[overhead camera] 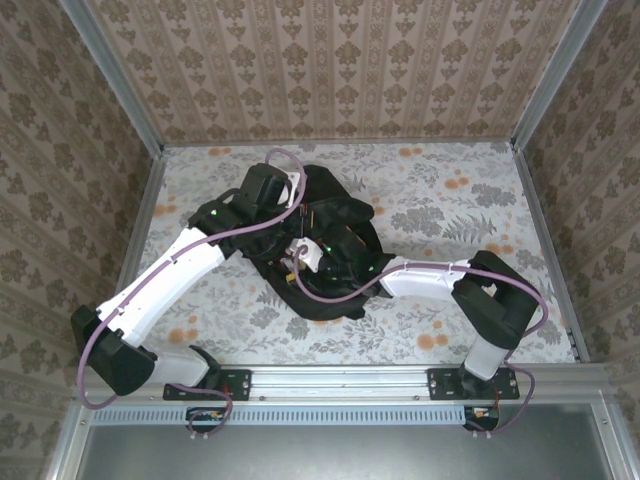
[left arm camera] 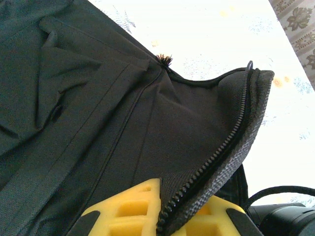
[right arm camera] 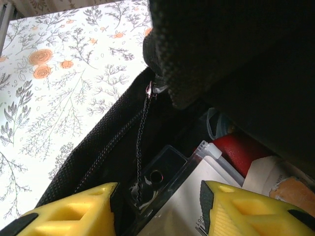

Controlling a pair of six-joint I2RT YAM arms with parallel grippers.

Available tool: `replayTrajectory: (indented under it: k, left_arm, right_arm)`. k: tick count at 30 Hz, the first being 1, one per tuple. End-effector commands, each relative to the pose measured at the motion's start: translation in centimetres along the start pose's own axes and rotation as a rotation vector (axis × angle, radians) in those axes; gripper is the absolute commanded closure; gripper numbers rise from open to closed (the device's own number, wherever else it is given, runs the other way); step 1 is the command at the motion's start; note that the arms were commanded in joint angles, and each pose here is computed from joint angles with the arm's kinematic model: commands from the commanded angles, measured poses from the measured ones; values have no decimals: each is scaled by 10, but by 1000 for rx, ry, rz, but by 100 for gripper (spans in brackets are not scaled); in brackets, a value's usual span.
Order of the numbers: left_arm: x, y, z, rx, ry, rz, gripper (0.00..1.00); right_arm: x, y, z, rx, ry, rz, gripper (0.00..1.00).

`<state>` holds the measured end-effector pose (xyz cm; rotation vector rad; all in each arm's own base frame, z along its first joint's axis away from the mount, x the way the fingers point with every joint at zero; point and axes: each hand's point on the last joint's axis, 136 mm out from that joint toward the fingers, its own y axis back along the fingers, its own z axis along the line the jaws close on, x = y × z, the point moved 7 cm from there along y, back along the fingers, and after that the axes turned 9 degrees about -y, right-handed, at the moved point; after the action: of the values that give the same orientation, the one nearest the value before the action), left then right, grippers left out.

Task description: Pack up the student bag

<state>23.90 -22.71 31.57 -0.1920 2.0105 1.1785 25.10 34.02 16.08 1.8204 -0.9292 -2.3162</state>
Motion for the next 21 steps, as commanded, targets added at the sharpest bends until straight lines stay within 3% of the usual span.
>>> replayTrajectory:
  k: [1, 21]
  left_arm:
    - [-19, 13, -8, 45, 11, -96, 100]
    - [-14, 5, -7, 51, 31, -85, 100]
  right_arm:
    - [-20, -6, 6, -21, -3, -76, 53]
    - [-27, -17, 12, -37, -38, -119, 61]
